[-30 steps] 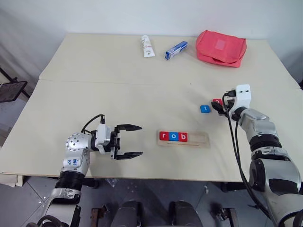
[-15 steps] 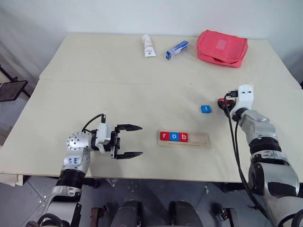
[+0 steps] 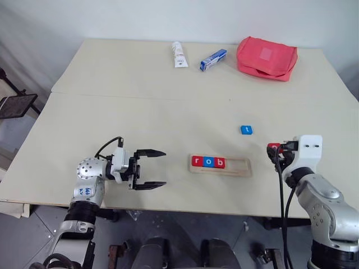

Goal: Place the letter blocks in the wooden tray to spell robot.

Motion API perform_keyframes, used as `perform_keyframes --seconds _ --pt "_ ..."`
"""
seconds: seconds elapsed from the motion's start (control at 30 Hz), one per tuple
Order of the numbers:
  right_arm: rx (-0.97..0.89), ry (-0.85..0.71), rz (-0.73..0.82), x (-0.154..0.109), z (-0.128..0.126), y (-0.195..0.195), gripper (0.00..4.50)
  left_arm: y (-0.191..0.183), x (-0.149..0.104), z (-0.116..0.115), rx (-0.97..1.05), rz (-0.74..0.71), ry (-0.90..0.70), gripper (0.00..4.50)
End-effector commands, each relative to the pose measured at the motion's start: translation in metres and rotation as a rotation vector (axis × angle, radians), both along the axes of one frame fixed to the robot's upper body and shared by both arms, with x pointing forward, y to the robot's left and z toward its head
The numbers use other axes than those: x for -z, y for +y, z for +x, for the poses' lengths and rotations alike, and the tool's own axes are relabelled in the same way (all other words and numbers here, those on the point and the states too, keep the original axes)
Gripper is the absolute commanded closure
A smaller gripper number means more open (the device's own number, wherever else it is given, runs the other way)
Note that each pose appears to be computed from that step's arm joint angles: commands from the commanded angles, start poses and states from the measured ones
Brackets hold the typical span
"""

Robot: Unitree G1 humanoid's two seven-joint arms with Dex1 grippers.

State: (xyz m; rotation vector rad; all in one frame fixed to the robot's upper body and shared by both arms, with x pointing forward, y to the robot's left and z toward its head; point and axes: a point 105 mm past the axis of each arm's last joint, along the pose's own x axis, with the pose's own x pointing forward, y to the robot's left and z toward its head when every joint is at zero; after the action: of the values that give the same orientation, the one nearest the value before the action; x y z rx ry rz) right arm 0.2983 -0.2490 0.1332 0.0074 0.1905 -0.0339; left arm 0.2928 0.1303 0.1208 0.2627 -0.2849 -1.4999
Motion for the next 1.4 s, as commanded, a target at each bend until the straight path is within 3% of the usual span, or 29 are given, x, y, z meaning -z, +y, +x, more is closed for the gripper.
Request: perform_keyframes --seconds 0.03,0.43,0.73,1.07,1.2,1.4 --pt "0.047 -0.029 0.002 -0.007 -0.014 -0.006 3.03 -0.003 -0.003 -0.001 0.017 -0.011 -0.017 0.00" --pt "0.059 0.036 0.027 0.013 -0.021 -0.008 3.03 -0.003 -0.003 -0.002 0.022 -0.007 -0.022 0.00" --pt "0.020 0.039 0.026 0.014 -0.025 -0.005 0.02 -0.003 -0.004 -0.002 0.020 -0.009 -0.023 0.00" --pt "-0.352 0.123 -0.188 -0.009 -0.035 -0.001 0.02 -0.006 -0.004 0.001 0.022 -0.011 -0.020 0.00" --pt "-0.620 0.268 -0.384 -0.020 -0.035 -0.015 0.02 -0.009 -0.005 0.004 0.022 -0.020 -0.024 0.00" --pt "-0.765 0.378 -0.533 -0.016 -0.020 -0.035 0.02 -0.010 -0.005 0.004 0.014 -0.024 -0.032 0.00"
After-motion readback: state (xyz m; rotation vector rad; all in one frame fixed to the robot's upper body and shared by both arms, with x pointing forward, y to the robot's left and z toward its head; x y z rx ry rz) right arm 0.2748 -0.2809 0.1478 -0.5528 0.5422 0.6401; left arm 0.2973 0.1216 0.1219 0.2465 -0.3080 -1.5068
